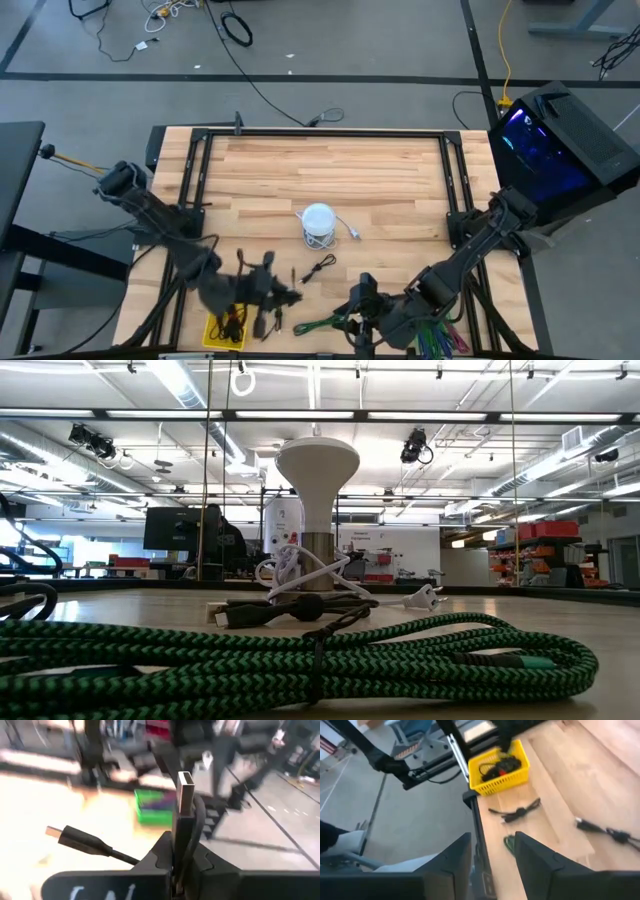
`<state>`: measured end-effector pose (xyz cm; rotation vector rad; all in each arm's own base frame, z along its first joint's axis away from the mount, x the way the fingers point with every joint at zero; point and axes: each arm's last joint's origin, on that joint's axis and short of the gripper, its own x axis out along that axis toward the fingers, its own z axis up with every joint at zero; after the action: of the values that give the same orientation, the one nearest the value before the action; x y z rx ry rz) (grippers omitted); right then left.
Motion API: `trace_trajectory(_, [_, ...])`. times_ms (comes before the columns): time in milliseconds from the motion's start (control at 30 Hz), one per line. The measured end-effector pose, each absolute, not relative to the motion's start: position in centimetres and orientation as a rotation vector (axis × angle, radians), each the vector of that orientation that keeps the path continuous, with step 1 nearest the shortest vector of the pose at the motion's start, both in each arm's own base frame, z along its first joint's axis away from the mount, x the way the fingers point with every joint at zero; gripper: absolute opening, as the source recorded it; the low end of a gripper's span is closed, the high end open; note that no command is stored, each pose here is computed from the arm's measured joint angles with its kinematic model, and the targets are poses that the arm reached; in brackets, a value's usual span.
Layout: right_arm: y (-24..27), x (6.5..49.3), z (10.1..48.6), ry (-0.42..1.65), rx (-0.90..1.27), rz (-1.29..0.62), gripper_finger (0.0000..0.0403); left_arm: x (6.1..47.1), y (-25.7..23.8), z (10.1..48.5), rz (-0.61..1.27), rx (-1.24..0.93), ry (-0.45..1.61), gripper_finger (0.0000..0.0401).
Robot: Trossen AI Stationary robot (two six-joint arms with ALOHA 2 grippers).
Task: Pick & Place USB Port
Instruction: Put the bottom right black charger cable into the yellow bin
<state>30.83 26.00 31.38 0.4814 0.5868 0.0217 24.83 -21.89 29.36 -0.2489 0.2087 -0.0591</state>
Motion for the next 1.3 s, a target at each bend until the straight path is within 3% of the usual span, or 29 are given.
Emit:
trace_trajectory(300, [25.9,30.4,30.9,0.621,0.487,-0.031,0.0151,16.9,-26.3,26.1,-0.052,-0.438,0.491,0.0014])
trace_trajectory(600, [25.6,30.7,30.9,0.603,0.479,-0.056,0.0151,10.4,-26.8,24.3,0.101,-0.626,0.580,0.0014])
trace_trajectory(800, [25.5,30.7,31.0,0.587,0.463,-0.073,0.0151,9.5,-26.6,22.5,0.222,-0.709,0.673,0.0014])
trace_trajectory(1133, [25.5,30.7,31.0,0.578,0.464,-0.079,0.0151,9.5,-27.1,21.6,0.257,-0.751,0.740,0.0015])
trace_trajectory(1300, [25.5,30.8,31.0,0.577,0.466,-0.078,0.0151,9.5,-27.1,21.6,0.258,-0.756,0.743,0.0038])
